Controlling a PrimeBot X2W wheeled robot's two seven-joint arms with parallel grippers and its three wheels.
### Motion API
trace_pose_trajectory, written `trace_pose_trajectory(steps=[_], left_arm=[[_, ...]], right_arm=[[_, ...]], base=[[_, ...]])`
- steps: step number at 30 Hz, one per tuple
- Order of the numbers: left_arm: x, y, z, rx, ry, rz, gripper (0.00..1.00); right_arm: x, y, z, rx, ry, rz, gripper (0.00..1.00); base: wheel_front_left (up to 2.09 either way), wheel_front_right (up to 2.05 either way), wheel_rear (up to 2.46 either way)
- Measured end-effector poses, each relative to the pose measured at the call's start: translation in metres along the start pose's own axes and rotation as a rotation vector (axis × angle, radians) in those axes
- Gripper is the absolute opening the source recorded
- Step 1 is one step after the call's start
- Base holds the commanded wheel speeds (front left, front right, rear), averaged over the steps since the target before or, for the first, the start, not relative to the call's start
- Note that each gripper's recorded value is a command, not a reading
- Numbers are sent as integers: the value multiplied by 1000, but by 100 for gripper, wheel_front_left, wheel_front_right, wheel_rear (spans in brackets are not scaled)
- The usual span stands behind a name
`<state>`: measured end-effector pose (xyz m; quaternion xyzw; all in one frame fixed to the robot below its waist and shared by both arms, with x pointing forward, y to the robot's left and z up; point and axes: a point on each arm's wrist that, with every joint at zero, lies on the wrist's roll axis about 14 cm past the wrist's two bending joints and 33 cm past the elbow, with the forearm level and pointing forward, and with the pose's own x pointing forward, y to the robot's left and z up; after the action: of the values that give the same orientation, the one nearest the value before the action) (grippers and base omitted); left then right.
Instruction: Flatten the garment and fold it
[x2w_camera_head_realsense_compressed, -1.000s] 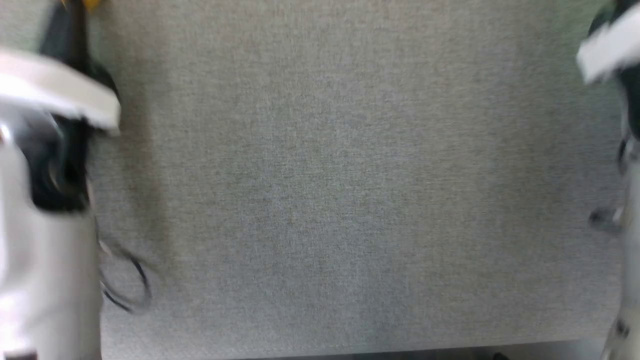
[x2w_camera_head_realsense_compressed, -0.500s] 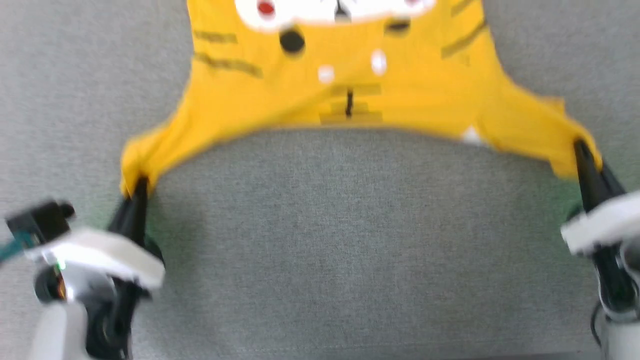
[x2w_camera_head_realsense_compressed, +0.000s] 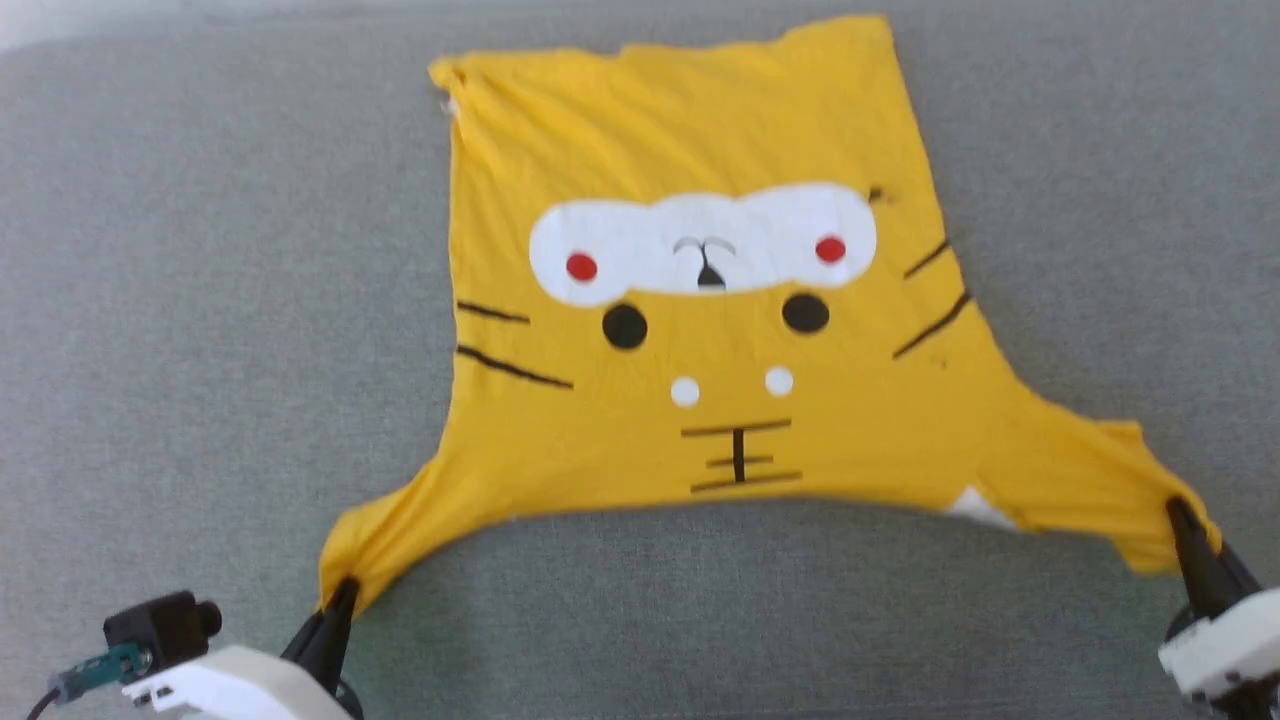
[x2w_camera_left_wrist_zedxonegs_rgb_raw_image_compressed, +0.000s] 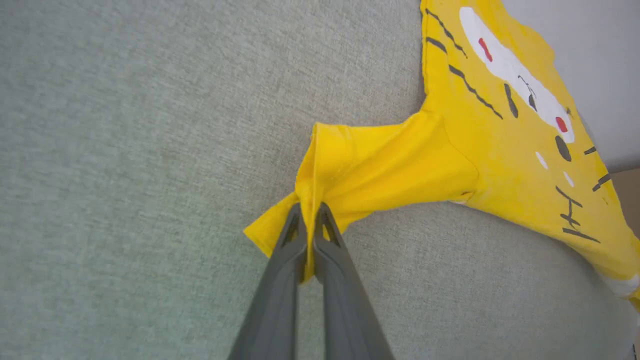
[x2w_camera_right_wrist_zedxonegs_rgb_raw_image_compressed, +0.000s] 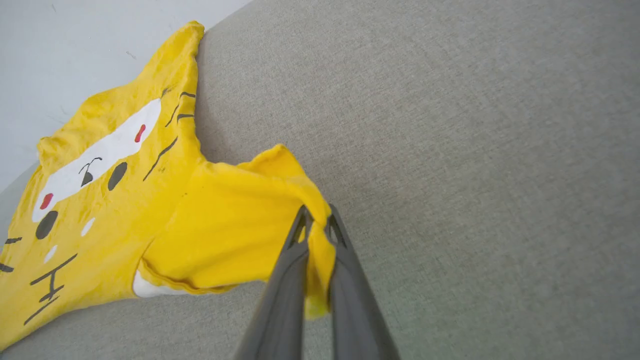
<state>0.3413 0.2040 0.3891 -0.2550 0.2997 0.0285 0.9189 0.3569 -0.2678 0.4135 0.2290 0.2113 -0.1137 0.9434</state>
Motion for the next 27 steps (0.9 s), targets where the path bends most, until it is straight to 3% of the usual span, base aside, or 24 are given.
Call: trace_pose_trajectory(steps=[15, 27], left_arm=[[-54, -3, 0, 5, -39, -23, 0], [-59, -26, 5, 24, -75, -86, 0]], right_arm=[[-55, -18, -3, 54, 0, -3, 0], [-54, -19, -29, 41, 54, -11, 0]], base=[[0, 0, 0], [0, 0, 0]])
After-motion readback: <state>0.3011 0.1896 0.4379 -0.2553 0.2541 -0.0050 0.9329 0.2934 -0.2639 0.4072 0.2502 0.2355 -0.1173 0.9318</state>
